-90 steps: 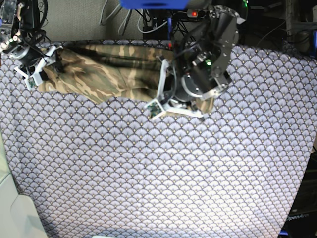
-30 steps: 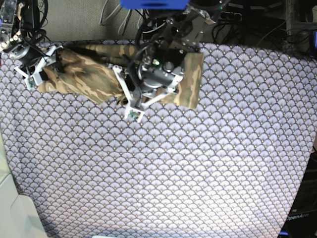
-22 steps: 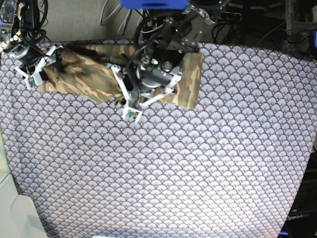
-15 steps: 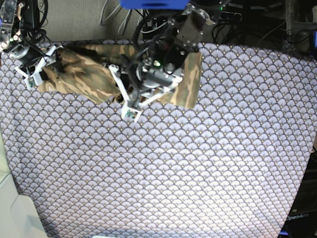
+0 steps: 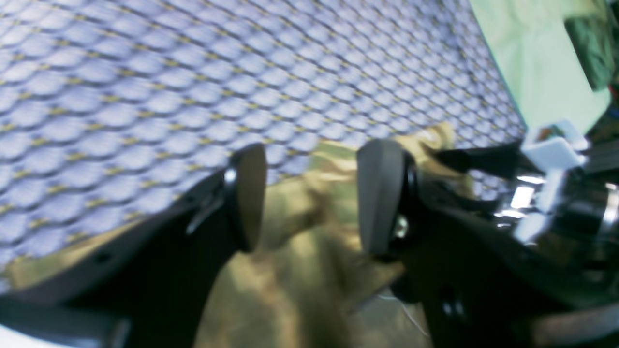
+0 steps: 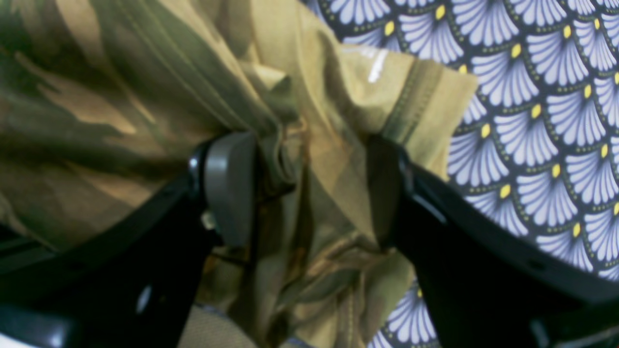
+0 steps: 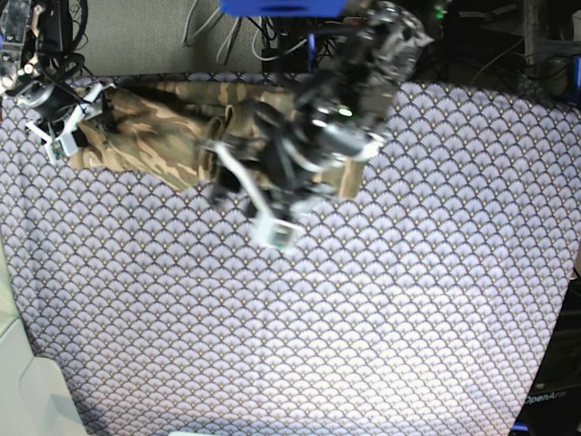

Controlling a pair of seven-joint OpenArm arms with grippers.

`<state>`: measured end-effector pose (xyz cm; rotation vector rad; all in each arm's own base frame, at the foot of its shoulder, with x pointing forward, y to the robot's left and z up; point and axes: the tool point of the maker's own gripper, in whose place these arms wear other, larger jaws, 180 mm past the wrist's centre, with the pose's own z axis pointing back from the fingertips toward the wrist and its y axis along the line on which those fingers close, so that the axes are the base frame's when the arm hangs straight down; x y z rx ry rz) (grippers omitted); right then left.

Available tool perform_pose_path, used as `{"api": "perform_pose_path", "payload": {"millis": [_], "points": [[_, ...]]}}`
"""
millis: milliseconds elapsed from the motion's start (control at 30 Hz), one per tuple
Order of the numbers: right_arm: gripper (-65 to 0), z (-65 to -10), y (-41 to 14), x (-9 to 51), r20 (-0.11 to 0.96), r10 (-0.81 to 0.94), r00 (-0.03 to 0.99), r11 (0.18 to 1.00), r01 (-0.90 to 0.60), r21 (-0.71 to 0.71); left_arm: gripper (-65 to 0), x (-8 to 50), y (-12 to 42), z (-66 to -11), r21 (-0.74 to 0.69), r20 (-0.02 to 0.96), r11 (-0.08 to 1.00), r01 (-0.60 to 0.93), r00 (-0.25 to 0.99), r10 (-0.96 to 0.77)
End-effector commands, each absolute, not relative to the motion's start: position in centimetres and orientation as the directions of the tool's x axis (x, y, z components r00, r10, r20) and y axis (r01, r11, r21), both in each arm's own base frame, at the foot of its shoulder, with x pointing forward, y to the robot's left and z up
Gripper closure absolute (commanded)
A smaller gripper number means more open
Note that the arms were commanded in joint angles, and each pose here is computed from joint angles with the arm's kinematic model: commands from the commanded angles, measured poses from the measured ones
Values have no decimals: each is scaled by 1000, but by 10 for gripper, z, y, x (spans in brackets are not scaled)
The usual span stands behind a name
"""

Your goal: Fold the T-shirt properly

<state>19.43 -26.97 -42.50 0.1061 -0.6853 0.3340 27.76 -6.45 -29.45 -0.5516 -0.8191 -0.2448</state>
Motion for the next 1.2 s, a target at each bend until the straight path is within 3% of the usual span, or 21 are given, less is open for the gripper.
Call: {"api": "perform_pose_path", "payload": {"millis": [0, 233, 567, 800, 1167], "points": [[-367, -426, -279, 190, 602, 297, 741, 939, -341, -44, -300, 281, -57, -292, -392, 747, 833, 391, 664, 40], [-366, -417, -291, 196, 621, 286, 730, 948, -312, -70, -301, 279, -2, -343, -390, 647, 880, 271, 761, 53], [-368, -370, -320, 212, 678, 307, 668, 951, -248, -186, -302, 275, 19, -414, -349, 502, 922, 169, 864, 31], [-369, -351, -338, 209, 630, 333, 702, 942, -217, -256, -302, 282, 22, -410, -346, 546, 923, 170, 836, 51], [-389, -355, -327, 212, 567, 228, 791, 973, -196, -119, -302, 295, -4, -328, -479, 656, 838, 262, 741, 143]]}}
